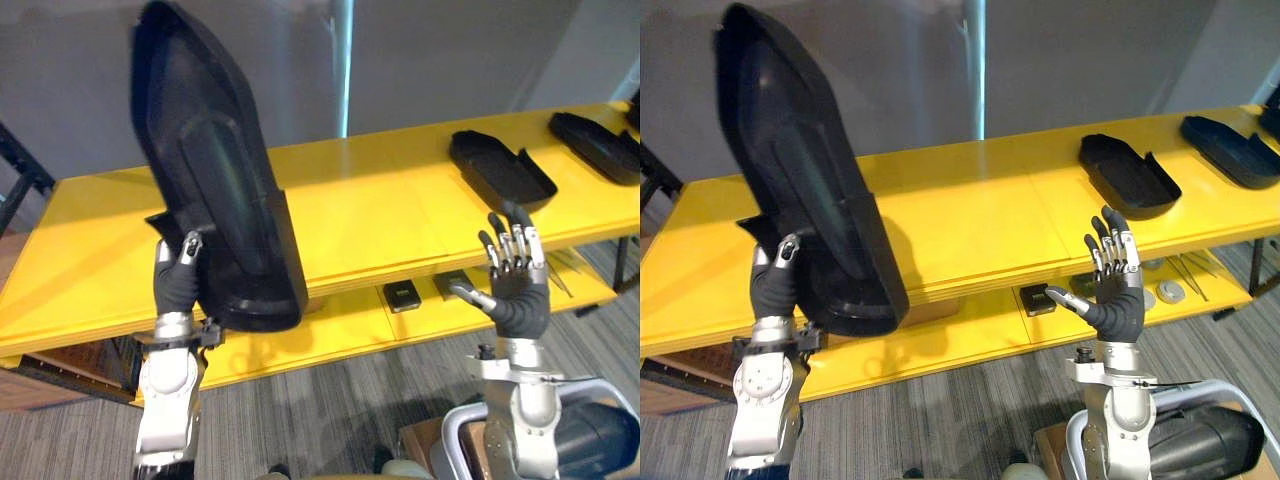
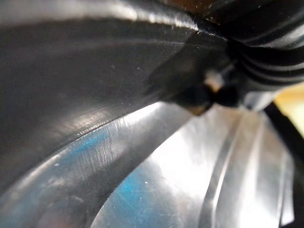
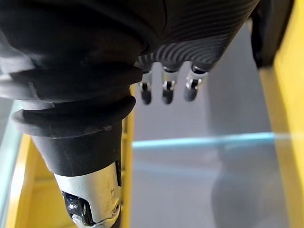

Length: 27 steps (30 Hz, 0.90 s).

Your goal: Walk over and take plastic housings, then place them on the shelf

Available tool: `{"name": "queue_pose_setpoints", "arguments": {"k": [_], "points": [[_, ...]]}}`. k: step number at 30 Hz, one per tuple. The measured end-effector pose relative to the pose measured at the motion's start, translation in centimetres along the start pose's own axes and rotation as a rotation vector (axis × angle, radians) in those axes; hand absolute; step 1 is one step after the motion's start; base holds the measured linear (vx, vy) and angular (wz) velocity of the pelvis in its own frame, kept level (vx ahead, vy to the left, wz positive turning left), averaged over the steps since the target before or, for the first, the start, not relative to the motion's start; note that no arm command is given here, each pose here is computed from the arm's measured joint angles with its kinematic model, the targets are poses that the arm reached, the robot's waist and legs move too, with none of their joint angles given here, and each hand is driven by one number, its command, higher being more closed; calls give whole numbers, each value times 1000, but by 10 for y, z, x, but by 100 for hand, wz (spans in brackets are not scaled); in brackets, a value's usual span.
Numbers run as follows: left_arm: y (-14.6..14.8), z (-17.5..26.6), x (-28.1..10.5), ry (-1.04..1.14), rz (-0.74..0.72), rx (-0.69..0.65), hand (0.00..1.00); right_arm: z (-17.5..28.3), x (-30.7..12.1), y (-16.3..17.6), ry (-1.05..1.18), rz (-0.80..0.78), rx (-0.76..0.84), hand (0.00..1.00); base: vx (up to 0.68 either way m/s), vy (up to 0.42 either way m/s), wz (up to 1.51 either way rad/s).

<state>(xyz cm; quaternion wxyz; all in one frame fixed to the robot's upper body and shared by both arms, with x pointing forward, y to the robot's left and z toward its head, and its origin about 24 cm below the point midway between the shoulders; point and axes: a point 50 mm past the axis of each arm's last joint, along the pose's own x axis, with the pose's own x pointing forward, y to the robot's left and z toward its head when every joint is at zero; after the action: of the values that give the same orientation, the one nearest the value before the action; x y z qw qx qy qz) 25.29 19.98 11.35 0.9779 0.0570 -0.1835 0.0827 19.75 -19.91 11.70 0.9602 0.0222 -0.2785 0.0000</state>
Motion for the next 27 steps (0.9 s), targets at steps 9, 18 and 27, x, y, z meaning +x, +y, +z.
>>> {"name": "queue_pose_setpoints", "arguments": {"k": [9, 18, 27], "points": [[13, -61, 60, 341, 161, -4, 100, -2, 2, 9, 47, 238, 58, 0, -6, 3, -37], [28, -54, 116, 473, 225, 64, 100, -5, 5, 25, 90, 436, 94, 0, -28, -7, -17], [36, -4, 163, 454, 266, 50, 100, 13, 24, 58, 4, 621, 174, 0, -60, -6, -21]]}}
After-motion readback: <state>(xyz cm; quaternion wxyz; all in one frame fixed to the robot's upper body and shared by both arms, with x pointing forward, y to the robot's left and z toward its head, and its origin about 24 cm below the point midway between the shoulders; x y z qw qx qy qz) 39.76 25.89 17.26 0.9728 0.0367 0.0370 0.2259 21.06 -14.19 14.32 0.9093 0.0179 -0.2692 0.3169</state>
